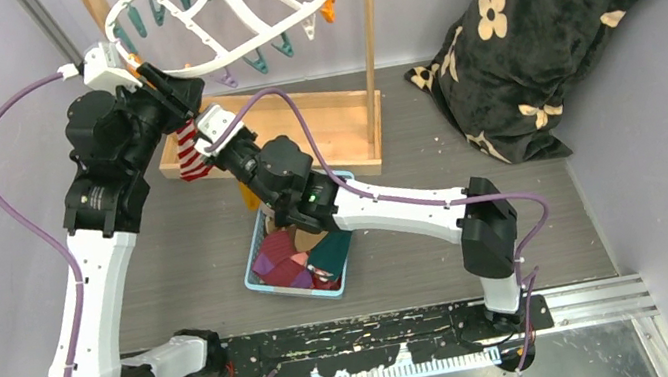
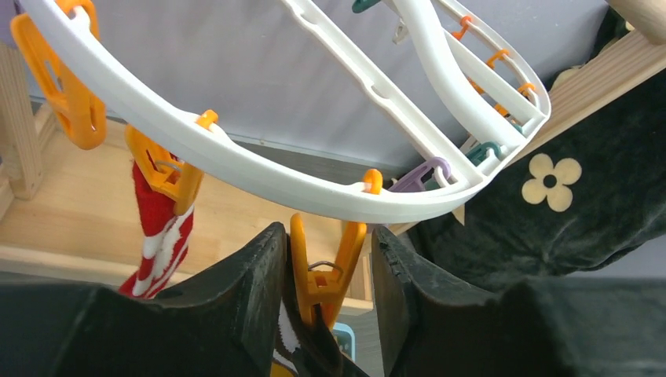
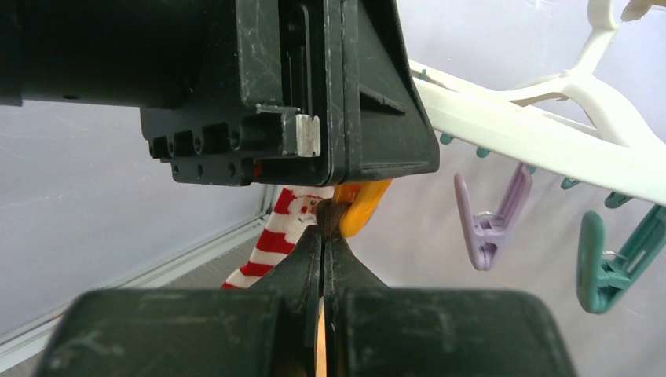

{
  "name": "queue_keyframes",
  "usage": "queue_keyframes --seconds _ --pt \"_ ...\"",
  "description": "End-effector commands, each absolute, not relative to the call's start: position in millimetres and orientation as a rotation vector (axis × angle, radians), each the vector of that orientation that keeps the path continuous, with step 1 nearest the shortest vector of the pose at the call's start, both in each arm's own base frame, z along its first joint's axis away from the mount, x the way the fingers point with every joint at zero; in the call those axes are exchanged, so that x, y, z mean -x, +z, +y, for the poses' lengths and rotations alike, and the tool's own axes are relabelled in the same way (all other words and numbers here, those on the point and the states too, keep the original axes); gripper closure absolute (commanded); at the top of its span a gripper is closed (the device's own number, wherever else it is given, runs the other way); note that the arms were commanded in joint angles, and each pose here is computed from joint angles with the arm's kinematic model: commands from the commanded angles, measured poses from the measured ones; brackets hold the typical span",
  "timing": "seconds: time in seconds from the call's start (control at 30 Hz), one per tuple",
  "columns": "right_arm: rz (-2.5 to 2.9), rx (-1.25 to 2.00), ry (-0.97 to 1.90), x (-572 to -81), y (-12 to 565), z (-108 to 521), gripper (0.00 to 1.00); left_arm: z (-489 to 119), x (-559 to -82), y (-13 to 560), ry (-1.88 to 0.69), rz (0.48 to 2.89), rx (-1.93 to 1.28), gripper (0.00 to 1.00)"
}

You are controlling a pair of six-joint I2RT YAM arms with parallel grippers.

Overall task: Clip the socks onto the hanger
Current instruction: Clamp the sock onto the hanger.

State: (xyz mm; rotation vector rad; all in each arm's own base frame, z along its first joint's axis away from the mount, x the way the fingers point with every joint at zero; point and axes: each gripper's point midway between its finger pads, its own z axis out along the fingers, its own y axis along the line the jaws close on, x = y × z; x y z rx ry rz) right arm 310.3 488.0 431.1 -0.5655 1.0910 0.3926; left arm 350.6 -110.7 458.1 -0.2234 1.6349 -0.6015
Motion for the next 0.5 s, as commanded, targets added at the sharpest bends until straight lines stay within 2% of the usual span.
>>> queue_keyframes --seconds 0.0,0.17,0.23,0.27,0.37,0.4,0.47 --pt "1.022 0.476 0.418 -307 472 478 0.99 -104 -341 483 -0.599 1.544 0.238 0.53" --pt "1.028 0.483 0.418 -309 470 479 0.99 -102 -340 484 -0.595 1.541 0.242 0.46" --pt "1.029 0.499 0.426 -307 469 482 0.99 -102 -339 485 -0.591 1.538 0.242 0.48" --pt "1.033 0.508 0.432 -306 468 484 0.95 -101 -340 484 -0.585 1.541 0.243 0.51" --pt "1.043 0.518 0.465 -302 469 483 0.63 -97 -340 484 -0.564 1.536 0.251 0.54" --pt "1.049 0.531 0.477 -300 468 484 0.56 -96 -340 484 -0.559 1.532 0.254 0.54" --pt "1.059 0.548 0.498 -296 467 482 0.52 -94 -340 486 -0.547 1.528 0.254 0.55"
